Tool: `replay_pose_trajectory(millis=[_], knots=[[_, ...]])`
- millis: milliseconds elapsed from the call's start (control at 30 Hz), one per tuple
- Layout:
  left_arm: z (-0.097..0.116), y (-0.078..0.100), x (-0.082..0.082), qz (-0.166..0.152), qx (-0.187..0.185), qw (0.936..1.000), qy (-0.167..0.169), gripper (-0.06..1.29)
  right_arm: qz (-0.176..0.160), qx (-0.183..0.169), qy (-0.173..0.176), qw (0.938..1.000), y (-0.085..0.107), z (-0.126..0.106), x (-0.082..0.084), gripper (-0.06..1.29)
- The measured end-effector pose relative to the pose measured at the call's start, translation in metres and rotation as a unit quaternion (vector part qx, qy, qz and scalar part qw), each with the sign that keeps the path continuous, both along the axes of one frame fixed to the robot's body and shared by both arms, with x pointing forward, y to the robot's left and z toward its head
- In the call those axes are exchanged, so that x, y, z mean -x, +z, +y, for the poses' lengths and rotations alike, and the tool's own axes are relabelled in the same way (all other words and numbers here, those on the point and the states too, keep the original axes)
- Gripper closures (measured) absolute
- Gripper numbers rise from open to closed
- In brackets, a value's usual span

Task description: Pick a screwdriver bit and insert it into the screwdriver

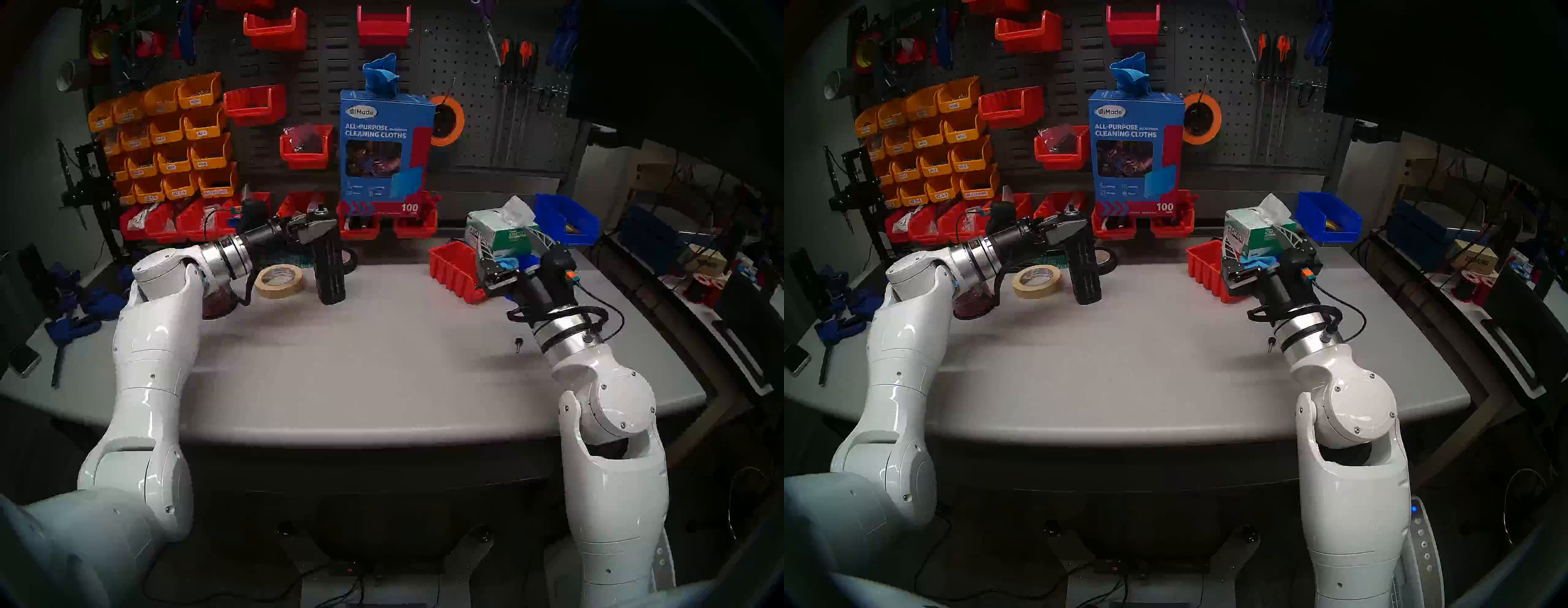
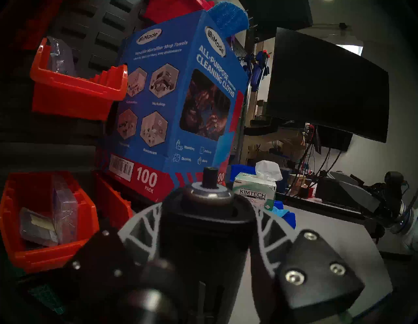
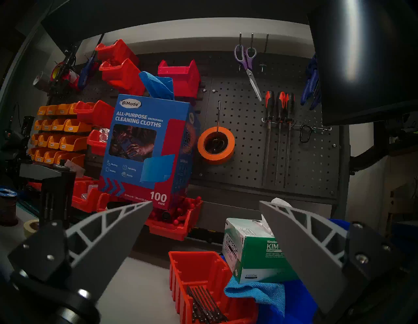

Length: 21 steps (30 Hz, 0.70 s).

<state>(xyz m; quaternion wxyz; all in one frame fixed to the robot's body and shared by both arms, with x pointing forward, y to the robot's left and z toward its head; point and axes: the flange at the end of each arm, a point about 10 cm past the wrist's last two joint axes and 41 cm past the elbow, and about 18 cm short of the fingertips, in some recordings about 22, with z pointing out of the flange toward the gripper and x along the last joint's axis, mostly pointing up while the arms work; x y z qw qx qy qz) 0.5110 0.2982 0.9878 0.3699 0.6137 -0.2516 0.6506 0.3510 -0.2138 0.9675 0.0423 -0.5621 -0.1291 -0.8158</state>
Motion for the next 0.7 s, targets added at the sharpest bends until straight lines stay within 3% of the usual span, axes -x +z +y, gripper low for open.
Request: replay_pose_trajectory(millis=[500, 700], knots=[[-0.019, -0.003, 0.019, 0.001, 0.010, 0.9998, 0.014, 0.71, 0.000, 0.000, 0.000, 1.0000, 0.000, 0.000, 0.000, -0.01], [-0.029, -0.003, 0.032, 0.007, 0.016, 0.9999, -0.001, 0.71, 0.000, 0.000, 0.000, 1.0000, 0.000, 0.000, 0.000, -0.01]])
